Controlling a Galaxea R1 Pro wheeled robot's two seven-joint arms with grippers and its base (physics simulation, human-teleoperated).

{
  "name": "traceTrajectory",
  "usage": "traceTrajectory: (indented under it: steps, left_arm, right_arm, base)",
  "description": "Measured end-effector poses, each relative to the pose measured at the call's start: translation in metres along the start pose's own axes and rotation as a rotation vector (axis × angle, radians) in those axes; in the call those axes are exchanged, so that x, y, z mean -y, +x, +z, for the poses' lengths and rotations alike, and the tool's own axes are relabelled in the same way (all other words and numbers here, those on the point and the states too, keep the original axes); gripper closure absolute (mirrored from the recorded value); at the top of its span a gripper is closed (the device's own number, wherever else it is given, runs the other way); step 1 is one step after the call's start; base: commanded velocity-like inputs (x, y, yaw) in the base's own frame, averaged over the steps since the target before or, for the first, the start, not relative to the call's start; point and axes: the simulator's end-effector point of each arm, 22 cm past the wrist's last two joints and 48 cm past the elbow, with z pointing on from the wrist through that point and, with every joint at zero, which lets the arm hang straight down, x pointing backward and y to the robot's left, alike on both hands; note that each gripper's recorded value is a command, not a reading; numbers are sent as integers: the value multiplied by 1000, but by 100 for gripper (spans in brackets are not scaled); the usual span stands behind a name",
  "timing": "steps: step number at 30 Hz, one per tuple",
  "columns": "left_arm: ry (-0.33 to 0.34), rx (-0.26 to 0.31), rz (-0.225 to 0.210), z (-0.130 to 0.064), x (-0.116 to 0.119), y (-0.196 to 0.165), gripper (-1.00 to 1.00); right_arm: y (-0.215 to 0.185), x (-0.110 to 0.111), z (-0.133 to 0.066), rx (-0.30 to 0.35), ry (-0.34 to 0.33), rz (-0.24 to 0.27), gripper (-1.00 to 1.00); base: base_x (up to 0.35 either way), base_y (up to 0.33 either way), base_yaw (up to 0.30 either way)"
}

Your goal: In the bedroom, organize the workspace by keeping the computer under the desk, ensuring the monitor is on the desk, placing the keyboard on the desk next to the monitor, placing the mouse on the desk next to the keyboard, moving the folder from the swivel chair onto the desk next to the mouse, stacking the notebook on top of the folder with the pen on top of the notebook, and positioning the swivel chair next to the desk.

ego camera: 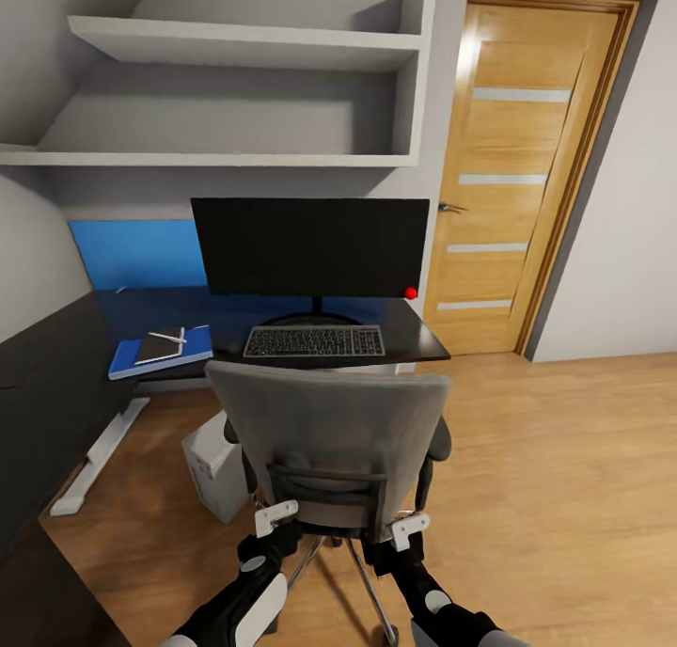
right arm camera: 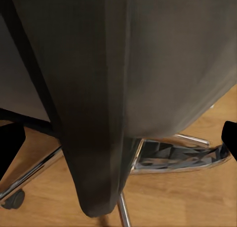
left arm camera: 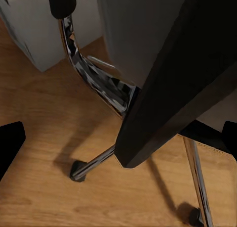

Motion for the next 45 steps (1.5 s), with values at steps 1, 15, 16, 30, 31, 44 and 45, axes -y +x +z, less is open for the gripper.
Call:
traceTrajectory:
  steps: [1, 15, 16, 30, 31, 44, 45]
  left_arm:
    - [0, 0, 0, 0, 0, 0, -100]
    - [-5, 7, 9, 2, -4, -2, -100]
    - [-5, 6, 9, 2, -4, -2, -100]
    - [-85, -39, 36, 7, -42, 34, -100]
    - [-94, -39, 38, 7, -46, 38, -100]
    - [-211, -131, 116, -8, -123, 107, -100]
    - [-206, -139, 119, -10, -124, 109, -100]
  right_arm:
    - [0, 0, 0, 0, -1, -2, -100]
    - [2, 6, 0, -3, 17, 21, -100]
    - [2, 6, 0, -3, 18, 20, -100]
    - [15, 7, -7, -7, 24, 23, -100]
    - [18, 8, -8, -10, 27, 22, -100]
    - [50, 38, -36, -41, 112, 52, -100]
    - [51, 40, -39, -40, 120, 63, -100]
  base:
    - [235, 0, 0]
    - [-134, 0, 0]
    - [-334, 0, 0]
    - [-337, 0, 0]
    - [-337, 0, 0]
    - [-122, 0, 0]
    - [-8, 0, 0]
